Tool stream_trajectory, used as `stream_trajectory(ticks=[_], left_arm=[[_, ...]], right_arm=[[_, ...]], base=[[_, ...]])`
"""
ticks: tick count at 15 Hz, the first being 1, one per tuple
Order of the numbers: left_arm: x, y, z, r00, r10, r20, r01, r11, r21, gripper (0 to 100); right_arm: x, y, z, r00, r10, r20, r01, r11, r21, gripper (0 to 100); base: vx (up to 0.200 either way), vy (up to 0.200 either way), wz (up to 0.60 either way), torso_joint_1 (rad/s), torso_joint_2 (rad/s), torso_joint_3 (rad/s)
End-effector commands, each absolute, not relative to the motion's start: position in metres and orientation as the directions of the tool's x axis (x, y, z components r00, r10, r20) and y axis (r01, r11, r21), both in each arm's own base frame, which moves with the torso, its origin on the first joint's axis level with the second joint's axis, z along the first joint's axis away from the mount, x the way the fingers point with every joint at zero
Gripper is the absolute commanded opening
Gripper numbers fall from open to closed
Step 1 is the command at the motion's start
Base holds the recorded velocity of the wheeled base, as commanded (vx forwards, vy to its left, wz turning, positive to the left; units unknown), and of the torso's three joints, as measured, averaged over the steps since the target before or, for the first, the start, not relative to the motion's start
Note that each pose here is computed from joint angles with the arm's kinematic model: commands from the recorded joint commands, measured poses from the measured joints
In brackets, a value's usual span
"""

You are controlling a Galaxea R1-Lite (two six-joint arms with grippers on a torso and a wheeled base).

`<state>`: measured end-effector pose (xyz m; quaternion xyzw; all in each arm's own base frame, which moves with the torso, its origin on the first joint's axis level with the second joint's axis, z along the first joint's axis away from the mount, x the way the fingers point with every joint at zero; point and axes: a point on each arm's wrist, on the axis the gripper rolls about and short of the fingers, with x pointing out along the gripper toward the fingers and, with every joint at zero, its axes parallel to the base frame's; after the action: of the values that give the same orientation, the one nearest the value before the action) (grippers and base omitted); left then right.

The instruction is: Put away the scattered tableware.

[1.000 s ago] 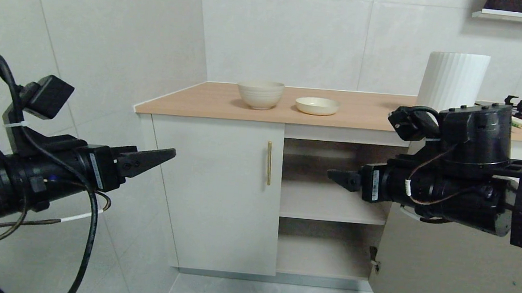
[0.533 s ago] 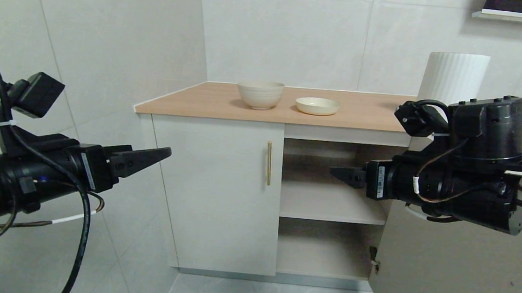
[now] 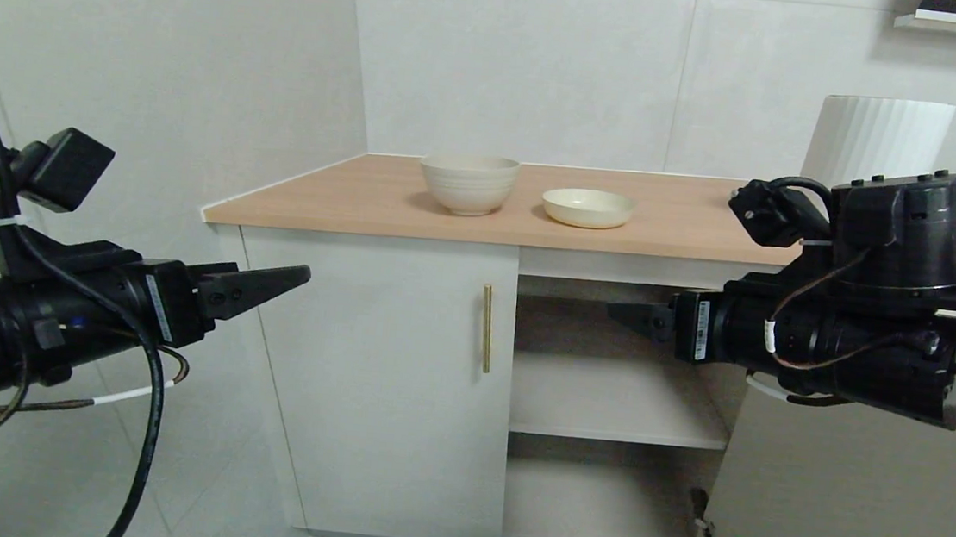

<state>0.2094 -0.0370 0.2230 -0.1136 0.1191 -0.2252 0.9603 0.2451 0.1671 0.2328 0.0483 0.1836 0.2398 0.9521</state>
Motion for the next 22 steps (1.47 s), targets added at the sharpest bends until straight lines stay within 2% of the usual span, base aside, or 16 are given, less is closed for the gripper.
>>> stream_trajectory(ticks=[1, 4, 9, 19, 22], left_arm=[[0.213, -0.036, 0.22, 0.87, -0.455, -0.19, 0.398, 0.875, -0.276, 100], [0.215, -0.034, 0.22, 0.875, -0.444, -0.192, 0.386, 0.88, -0.277, 100], [0.217, -0.034, 0.22, 0.875, -0.445, -0.189, 0.38, 0.875, -0.299, 100], [0.219, -0.035, 0.218, 0.87, -0.451, -0.199, 0.38, 0.87, -0.313, 100], [0.224, -0.037, 0.213, 0.855, -0.471, -0.218, 0.392, 0.861, -0.324, 100]], right_arm=[[0.245, 0.167, 0.233, 0.815, 0.479, -0.326, -0.439, 0.878, 0.192, 100], [0.244, 0.167, 0.232, 0.809, 0.488, -0.328, -0.445, 0.873, 0.2, 100], [0.238, 0.164, 0.235, 0.787, 0.53, -0.315, -0.484, 0.847, 0.219, 100], [0.245, 0.165, 0.231, 0.798, 0.526, -0.293, -0.477, 0.85, 0.226, 100], [0.25, 0.164, 0.229, 0.807, 0.515, -0.289, -0.466, 0.856, 0.224, 100]], base=[[0.2, 0.0, 0.0, -0.002, 0.0, 0.002], [0.2, 0.0, 0.0, 0.001, 0.0, 0.001], [0.0, 0.0, 0.0, 0.0, 0.0, 0.0], [0.0, 0.0, 0.0, 0.0, 0.0, 0.0], [0.0, 0.0, 0.0, 0.051, -0.22, -0.193]])
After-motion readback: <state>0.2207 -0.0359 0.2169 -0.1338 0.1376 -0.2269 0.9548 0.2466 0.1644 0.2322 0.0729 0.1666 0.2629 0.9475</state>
